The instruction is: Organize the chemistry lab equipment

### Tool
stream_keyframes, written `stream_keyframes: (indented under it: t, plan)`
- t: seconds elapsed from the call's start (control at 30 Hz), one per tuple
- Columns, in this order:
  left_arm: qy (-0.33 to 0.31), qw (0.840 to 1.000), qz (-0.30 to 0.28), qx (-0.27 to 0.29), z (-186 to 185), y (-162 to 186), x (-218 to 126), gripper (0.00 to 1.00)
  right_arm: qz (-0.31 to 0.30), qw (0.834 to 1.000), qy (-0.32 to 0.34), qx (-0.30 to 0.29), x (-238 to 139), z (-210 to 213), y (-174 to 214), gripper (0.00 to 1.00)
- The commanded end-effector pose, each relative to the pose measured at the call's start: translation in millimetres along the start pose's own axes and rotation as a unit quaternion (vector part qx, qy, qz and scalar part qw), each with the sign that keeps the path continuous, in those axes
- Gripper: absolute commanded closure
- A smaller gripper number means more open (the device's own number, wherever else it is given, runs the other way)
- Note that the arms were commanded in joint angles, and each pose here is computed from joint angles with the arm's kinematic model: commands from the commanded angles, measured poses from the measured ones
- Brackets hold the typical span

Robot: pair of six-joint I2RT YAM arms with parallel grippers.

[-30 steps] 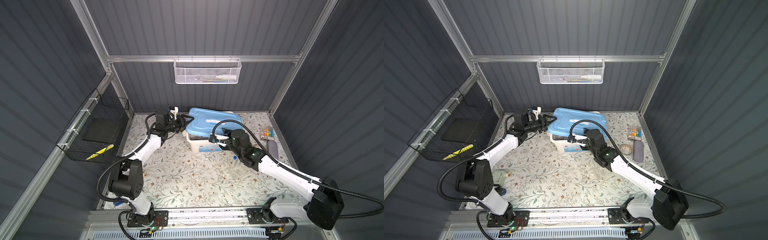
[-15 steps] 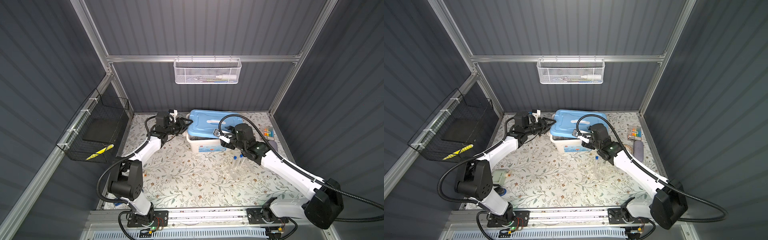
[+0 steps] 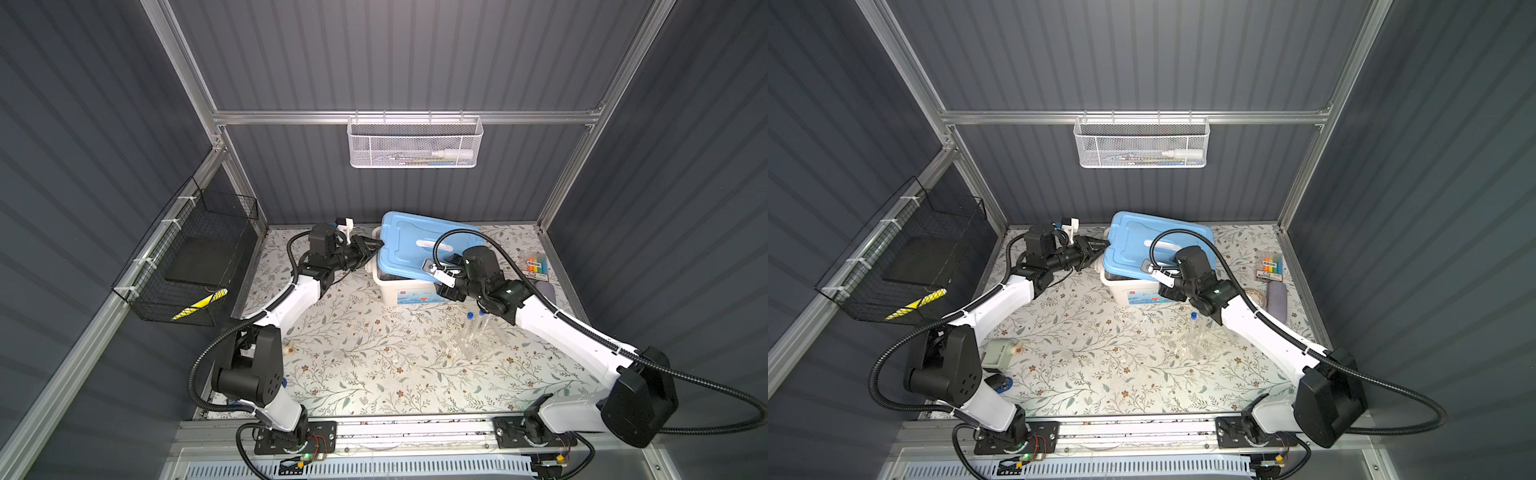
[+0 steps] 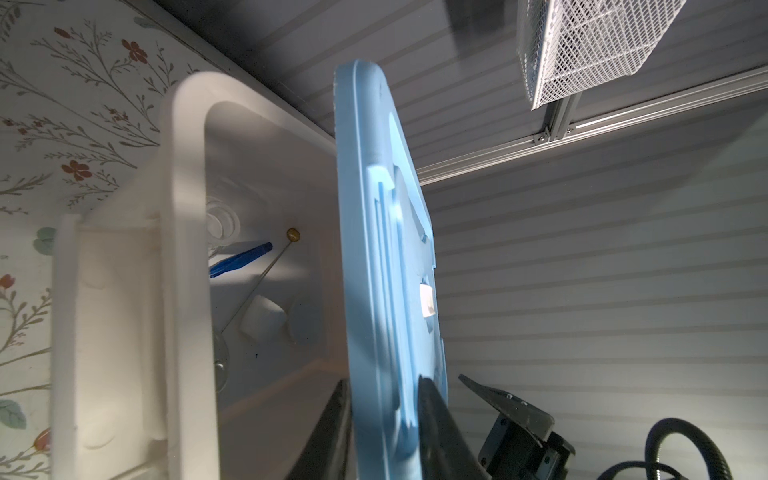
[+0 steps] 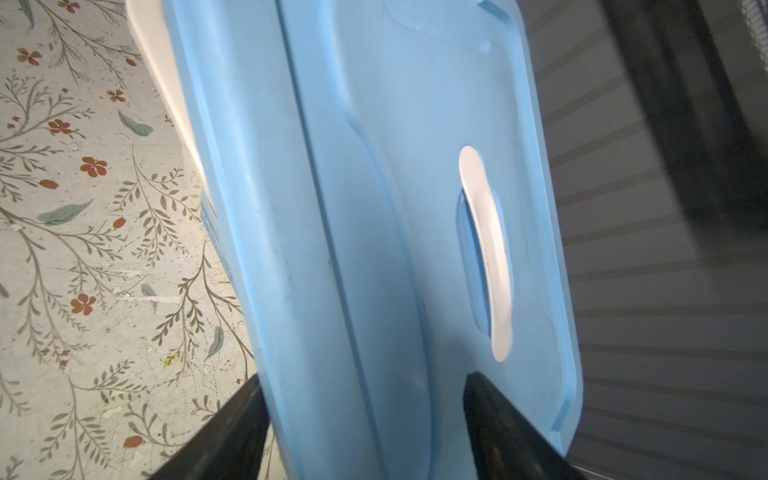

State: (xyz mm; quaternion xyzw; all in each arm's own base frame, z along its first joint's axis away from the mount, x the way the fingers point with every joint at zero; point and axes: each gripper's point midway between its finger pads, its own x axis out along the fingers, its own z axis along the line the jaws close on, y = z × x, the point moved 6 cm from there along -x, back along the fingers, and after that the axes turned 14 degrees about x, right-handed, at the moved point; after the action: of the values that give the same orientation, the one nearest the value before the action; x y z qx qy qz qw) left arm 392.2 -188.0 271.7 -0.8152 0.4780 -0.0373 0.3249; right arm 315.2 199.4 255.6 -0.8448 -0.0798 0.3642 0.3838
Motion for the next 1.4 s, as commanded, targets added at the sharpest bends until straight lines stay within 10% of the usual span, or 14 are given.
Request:
stream_keyframes:
  t: [0.0, 0.43, 0.9, 1.17, 1.37]
  plan:
    - [0.014, 1.000, -0.011, 0.022, -13.0, -1.2, -7.2, 0.73, -0.010, 1.000, -0.007, 0.014, -0.2, -3.0, -8.1, 0.25]
    - [0.006, 1.000, -0.004, 0.022, -9.6, 4.9, -9.7, 0.79, -0.004, 0.999, -0.046, 0.026, 9.0, 4.9, -8.7, 0.25]
    - [-0.061, 0.995, 0.007, 0.078, -13.5, -8.0, -15.3, 0.53, -0.046, 0.990, -0.074, 0.114, -6.2, -5.6, -36.5, 0.18]
    - [-0.087, 0.992, 0.016, 0.089, -5.9, -8.2, -13.1, 0.46, -0.070, 0.953, -0.016, 0.293, -32.3, -68.4, -36.3, 0.07]
    - [-0.113, 0.986, 0.023, 0.116, -3.9, -10.0, -13.6, 0.28, -0.085, 0.890, 0.027, 0.447, -52.5, -121.2, 2.4, 0.01]
